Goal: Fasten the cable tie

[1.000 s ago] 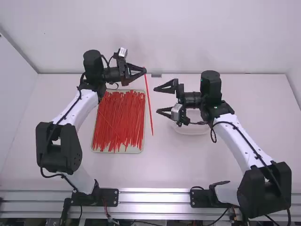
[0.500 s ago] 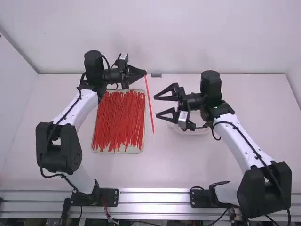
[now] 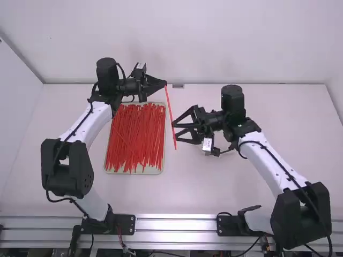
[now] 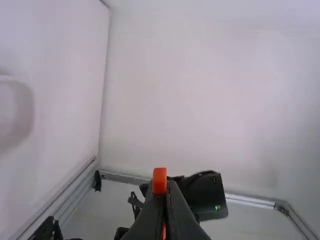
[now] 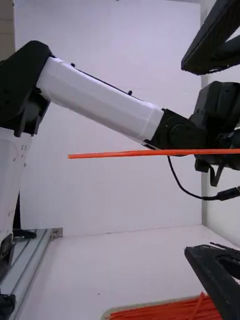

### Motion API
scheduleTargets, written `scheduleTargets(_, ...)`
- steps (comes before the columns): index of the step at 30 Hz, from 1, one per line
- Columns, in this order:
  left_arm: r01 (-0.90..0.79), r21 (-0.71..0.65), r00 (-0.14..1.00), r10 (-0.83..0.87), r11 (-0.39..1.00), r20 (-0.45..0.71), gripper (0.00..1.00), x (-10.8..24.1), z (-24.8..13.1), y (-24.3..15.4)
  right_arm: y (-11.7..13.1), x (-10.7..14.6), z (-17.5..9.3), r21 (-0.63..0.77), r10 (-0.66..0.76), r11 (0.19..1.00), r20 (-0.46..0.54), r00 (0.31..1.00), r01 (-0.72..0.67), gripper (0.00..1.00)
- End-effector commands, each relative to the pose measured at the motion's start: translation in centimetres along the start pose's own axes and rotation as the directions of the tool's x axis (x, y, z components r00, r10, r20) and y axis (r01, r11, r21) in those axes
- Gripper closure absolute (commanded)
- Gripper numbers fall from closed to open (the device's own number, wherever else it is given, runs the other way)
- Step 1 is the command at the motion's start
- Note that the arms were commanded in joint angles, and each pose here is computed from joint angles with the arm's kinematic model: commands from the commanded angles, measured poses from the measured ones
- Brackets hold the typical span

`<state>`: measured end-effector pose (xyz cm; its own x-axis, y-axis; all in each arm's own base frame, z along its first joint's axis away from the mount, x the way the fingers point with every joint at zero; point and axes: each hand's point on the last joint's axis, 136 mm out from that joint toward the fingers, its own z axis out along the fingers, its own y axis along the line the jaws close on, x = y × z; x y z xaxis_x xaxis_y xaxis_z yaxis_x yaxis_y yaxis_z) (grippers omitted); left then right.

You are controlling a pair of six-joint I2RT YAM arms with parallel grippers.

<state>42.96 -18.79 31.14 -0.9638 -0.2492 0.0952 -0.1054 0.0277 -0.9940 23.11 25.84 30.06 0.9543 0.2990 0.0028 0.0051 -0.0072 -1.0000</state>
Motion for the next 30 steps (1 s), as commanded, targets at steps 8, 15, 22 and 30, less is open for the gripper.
scheduleTargets(8,-0.078,-0.042,0.995,0.080,0.996,0.064,0.98,-1.1,-0.2,1.4,-0.1,-0.3,-0.1,0.006,0.027,1.000,0.012,1.000,-0.027,0.31)
scheduleTargets(15,-0.077,-0.043,0.995,0.080,0.996,0.057,0.98,-0.9,0.0,1.4,-0.2,-0.5,0.4,0.004,0.076,0.997,0.026,0.997,-0.077,0.55)
scheduleTargets(22,-0.096,-0.026,0.995,0.097,0.995,0.021,0.98,-0.4,-0.3,1.0,-0.2,-0.6,0.5,0.003,0.088,0.996,0.029,0.996,-0.088,0.57)
scheduleTargets(30,-0.101,-0.029,0.995,0.101,0.994,-0.001,0.98,0.0,-0.4,1.4,0.1,-0.7,0.5,0.002,0.116,0.993,0.032,0.993,-0.116,0.60)
